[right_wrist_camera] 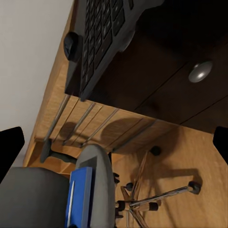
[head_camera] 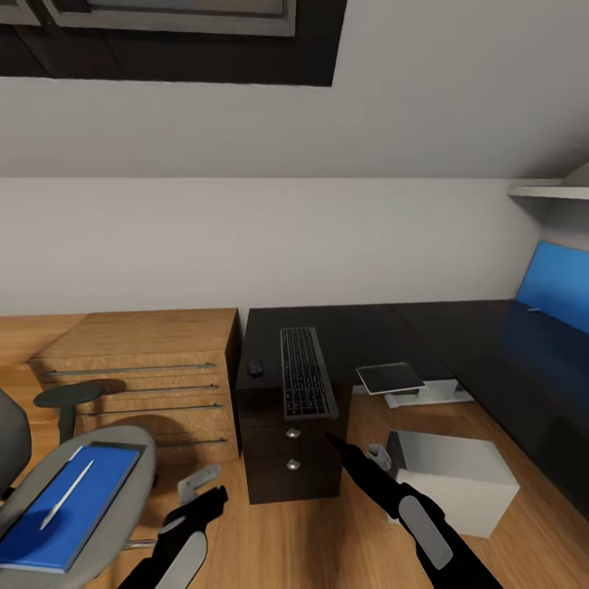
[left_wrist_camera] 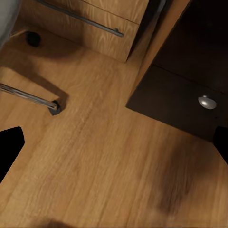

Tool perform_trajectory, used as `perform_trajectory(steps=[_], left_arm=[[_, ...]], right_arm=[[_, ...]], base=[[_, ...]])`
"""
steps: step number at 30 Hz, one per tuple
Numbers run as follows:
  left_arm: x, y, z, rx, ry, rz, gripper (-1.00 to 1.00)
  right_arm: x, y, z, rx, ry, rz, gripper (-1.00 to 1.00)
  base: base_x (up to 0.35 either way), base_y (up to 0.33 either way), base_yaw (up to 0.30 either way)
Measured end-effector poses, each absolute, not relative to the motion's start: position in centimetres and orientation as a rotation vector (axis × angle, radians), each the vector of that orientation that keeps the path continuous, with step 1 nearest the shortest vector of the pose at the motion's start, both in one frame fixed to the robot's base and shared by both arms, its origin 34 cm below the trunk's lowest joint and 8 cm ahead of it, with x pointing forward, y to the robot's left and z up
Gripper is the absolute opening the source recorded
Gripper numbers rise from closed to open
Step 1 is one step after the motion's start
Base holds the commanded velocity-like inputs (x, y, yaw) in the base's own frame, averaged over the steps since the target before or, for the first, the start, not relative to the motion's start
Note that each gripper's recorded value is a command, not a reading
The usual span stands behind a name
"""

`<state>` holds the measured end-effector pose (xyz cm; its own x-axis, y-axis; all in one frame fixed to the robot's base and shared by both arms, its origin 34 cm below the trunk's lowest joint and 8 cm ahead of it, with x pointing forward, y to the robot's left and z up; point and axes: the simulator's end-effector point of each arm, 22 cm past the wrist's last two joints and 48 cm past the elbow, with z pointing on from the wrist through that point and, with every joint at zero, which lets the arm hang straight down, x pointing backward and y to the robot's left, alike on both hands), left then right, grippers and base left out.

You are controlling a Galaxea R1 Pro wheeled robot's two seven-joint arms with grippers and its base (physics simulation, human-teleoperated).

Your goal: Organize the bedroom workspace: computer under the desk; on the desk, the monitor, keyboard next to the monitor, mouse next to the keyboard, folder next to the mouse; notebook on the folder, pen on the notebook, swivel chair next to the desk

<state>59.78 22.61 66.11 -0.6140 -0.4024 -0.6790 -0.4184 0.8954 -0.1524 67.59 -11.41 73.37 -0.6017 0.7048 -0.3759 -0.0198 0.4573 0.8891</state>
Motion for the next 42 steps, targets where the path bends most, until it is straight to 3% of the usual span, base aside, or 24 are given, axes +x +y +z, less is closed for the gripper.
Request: perform_trajectory(steps=[26,34,42], left_arm=[[59.2,22.5,61.3,-0.57,2.301,0.03,1.0],[59.1,22.4,60.5,-0.571,2.302,0.027,1.0],[59.1,22.3,60.5,-0.57,2.303,0.026,1.0]], right_arm=[[67.5,-8.7,70.8,0.574,1.893,1.271,1.0],[69.6,-7.8,72.5,0.868,1.786,1.359,1.0],[70.7,-8.7,75.6,0.884,1.714,1.392,1.0]], base=[[0.0,0.0,0.0],[0.0,0.0,0.0],[0.0,0.0,0.0]])
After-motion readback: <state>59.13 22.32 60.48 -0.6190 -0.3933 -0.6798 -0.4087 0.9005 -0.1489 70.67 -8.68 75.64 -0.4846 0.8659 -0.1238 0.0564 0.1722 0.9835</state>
